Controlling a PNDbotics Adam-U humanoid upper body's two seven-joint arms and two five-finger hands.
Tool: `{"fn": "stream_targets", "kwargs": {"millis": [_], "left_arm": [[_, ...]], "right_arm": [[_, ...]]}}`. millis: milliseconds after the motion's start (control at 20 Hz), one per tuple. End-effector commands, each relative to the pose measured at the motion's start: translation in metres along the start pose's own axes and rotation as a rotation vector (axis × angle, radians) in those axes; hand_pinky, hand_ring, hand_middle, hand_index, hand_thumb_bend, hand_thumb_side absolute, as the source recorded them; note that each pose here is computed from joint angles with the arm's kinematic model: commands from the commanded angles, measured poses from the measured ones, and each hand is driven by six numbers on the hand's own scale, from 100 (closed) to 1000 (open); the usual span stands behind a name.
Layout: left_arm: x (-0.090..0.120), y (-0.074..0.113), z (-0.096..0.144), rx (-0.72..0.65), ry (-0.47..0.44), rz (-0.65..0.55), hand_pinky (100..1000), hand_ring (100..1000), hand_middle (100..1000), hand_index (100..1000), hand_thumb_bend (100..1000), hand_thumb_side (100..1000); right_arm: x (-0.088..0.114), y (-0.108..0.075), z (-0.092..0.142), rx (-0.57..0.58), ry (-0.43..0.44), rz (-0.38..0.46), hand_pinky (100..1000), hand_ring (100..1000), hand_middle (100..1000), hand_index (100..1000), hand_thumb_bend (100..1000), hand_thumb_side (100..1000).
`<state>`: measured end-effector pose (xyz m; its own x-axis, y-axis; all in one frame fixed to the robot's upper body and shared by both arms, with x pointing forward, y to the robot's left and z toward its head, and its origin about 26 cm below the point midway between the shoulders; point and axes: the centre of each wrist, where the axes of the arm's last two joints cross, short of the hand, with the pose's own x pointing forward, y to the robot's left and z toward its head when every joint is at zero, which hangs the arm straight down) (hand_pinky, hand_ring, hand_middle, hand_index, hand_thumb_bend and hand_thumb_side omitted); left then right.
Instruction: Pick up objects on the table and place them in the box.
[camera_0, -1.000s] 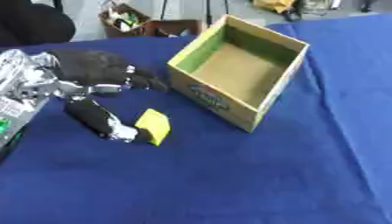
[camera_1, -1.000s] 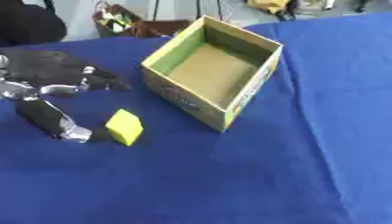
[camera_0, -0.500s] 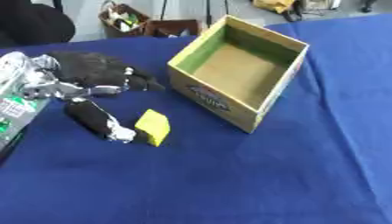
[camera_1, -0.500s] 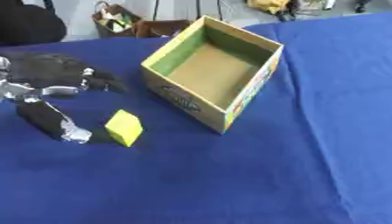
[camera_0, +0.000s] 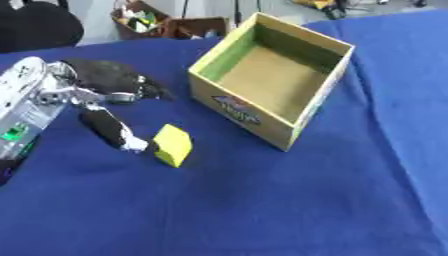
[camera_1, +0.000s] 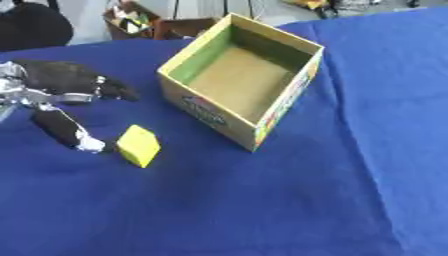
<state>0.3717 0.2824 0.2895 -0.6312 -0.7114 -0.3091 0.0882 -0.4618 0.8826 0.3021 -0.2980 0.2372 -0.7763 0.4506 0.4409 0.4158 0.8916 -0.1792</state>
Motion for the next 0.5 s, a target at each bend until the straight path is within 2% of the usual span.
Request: {"fn": "stream_targets", "kwargs": {"millis": [50, 500], "left_arm": [[-0.006, 0.0035, 0.0016, -0.102, -0.049, -0.092, 694, 840, 911, 1000, 441, 805], [-0.0073, -0.0014, -0.0018, -0.138, -0.068, -0.124, 703, 849, 932, 1000, 411, 744]], "right_arm": [[0.0063, -0.0015, -0.0064, 0.007, -0.035, 0.004, 509, 639, 627, 771, 100, 598], [0.0068, 0.0, -0.0069, 0.014, -0.035, 0.001, 509, 638, 626, 771, 100, 596]]}}
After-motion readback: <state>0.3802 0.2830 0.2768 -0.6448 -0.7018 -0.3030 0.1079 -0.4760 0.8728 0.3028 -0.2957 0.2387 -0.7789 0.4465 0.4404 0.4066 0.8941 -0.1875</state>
